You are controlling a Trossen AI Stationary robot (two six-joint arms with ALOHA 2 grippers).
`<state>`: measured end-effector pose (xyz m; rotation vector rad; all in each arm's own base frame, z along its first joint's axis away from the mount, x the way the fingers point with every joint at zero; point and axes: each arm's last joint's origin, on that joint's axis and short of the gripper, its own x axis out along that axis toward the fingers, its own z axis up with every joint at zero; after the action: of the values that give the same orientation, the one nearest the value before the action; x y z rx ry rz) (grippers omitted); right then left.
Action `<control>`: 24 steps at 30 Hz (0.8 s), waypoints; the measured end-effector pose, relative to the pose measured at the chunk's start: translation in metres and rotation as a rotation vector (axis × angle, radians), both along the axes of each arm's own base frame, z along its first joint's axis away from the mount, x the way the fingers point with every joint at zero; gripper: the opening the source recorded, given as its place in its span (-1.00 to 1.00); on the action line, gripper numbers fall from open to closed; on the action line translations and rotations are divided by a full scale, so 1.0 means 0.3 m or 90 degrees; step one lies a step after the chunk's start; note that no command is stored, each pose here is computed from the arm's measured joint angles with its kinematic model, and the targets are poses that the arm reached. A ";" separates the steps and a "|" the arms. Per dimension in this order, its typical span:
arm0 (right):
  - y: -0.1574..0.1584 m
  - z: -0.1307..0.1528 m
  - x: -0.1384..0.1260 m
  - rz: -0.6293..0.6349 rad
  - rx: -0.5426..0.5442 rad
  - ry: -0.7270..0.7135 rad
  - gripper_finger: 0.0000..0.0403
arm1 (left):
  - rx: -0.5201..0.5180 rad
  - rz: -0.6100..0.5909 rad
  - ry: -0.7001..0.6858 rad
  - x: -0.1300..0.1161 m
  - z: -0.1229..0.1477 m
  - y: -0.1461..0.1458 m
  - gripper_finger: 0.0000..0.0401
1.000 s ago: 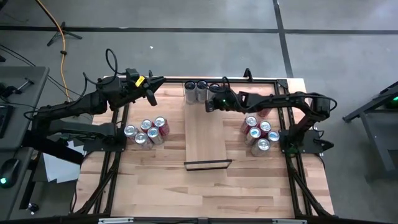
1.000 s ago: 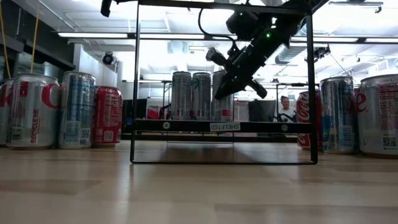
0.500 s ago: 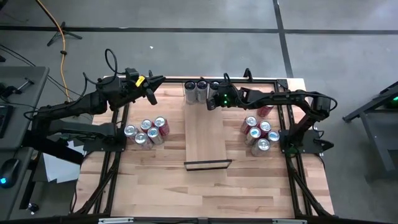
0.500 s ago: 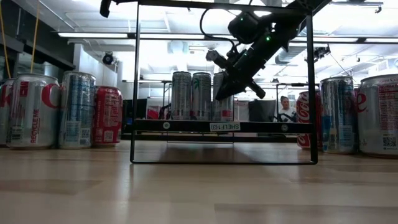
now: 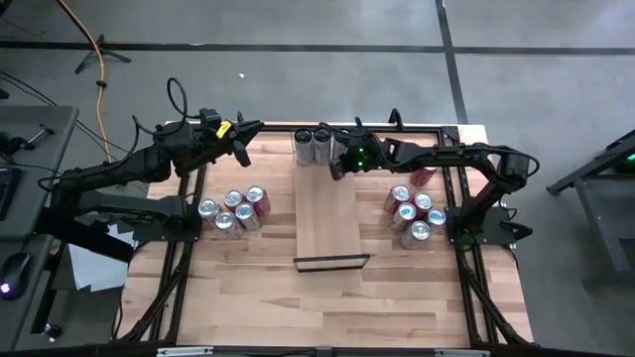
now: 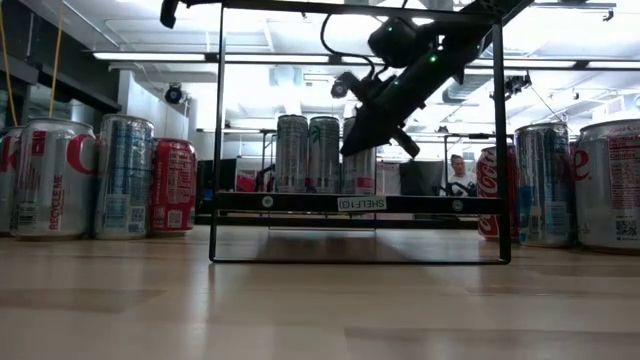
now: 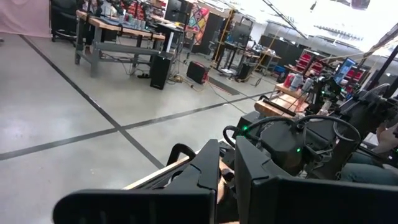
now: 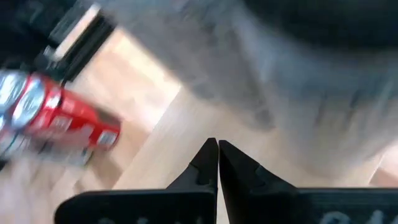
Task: Place canned beverage on shelf
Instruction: Put the left red/white soda can on the shelf
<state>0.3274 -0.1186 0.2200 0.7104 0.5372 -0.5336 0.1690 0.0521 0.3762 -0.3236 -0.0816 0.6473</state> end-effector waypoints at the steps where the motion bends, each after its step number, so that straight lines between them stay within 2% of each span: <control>1: 0.010 0.006 -0.001 0.020 0.003 -0.001 -1.00 | 0.000 0.000 0.000 0.000 0.000 0.000 -1.00; 6: 0.091 0.092 -0.073 0.122 -0.007 0.038 -1.00 | -0.009 -0.041 -0.006 -0.002 0.001 -0.006 -1.00; 10: 0.177 0.198 -0.181 0.171 -0.070 0.075 -1.00 | -0.015 -0.081 -0.009 -0.002 0.001 -0.013 -1.00; 12: 0.214 0.251 -0.238 0.181 -0.107 0.064 -1.00 | -0.012 -0.095 -0.009 -0.001 0.002 -0.014 -1.00; 15: 0.261 0.312 -0.327 0.192 -0.142 -0.001 -1.00 | -0.012 -0.108 -0.008 0.000 0.002 -0.017 -1.00; 19: 0.303 0.344 -0.426 0.204 -0.190 -0.127 -1.00 | -0.010 -0.124 -0.009 0.004 0.003 -0.029 -1.00; 24: 0.323 0.351 -0.485 0.192 -0.251 -0.339 -1.00 | 0.031 -0.190 -0.019 0.014 0.018 -0.063 -1.00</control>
<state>0.1819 -0.0218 0.3254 0.3594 0.0289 -0.1438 0.1733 0.0332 0.3814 -0.2917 -0.0755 0.3443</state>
